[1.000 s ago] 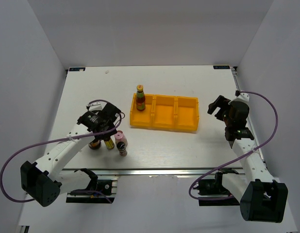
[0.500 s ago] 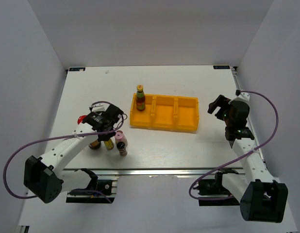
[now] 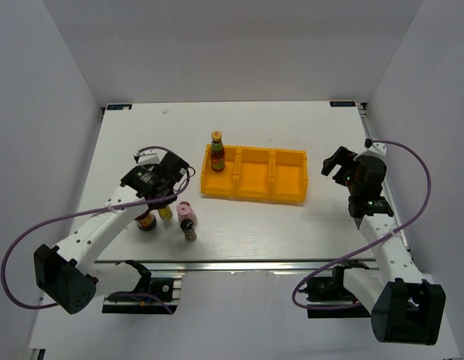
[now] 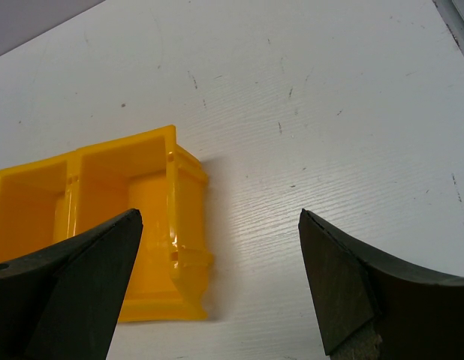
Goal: Organize the condiment bottles
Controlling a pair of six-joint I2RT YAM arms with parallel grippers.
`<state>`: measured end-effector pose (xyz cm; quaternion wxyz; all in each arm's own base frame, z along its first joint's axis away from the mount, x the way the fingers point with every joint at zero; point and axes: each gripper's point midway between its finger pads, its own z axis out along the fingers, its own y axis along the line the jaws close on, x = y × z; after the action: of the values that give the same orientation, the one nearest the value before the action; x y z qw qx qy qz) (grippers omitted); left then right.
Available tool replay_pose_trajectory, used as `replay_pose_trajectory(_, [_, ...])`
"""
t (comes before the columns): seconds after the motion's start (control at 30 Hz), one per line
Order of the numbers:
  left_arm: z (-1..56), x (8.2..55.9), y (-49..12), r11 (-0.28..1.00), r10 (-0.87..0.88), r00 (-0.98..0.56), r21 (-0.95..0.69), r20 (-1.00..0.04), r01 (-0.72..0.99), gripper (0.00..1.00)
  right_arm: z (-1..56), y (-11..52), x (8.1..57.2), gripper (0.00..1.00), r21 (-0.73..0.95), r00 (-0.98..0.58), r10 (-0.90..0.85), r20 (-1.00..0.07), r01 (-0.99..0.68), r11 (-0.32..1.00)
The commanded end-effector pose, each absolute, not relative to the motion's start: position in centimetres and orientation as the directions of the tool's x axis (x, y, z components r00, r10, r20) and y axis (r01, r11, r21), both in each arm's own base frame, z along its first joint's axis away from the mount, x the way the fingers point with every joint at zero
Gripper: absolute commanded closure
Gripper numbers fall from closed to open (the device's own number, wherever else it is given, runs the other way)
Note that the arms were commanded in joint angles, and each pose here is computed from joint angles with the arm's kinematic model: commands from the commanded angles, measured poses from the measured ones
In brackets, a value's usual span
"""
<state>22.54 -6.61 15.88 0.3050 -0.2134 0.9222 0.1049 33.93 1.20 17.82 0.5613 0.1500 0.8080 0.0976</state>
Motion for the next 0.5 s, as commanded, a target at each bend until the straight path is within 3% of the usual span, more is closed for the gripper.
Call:
replay_pose_trajectory(0.0, [21.1, 25.8, -7.3, 0.895, -0.333, -0.598, -0.046, -0.729, -0.443, 0.99, 20.5, 1.3, 34.5, 0.1, 0.323, -0.262, 0.339, -0.904, 0.102, 0.941])
replay_pose_trajectory(0.27, [26.6, 31.6, -13.1, 0.935, -0.346, -0.514, -0.245, -0.785, -0.255, 1.0, 20.4, 1.3, 34.6, 0.11, 0.321, -0.261, 0.334, -0.905, 0.095, 0.942])
replay_pose_trajectory(0.47, [26.7, 35.5, -16.9, 0.956, -0.293, -0.549, -0.241, -0.783, -0.166, 1.0, 20.0, 1.2, 34.8, 0.11, 0.314, -0.271, 0.33, -0.904, 0.102, 0.944])
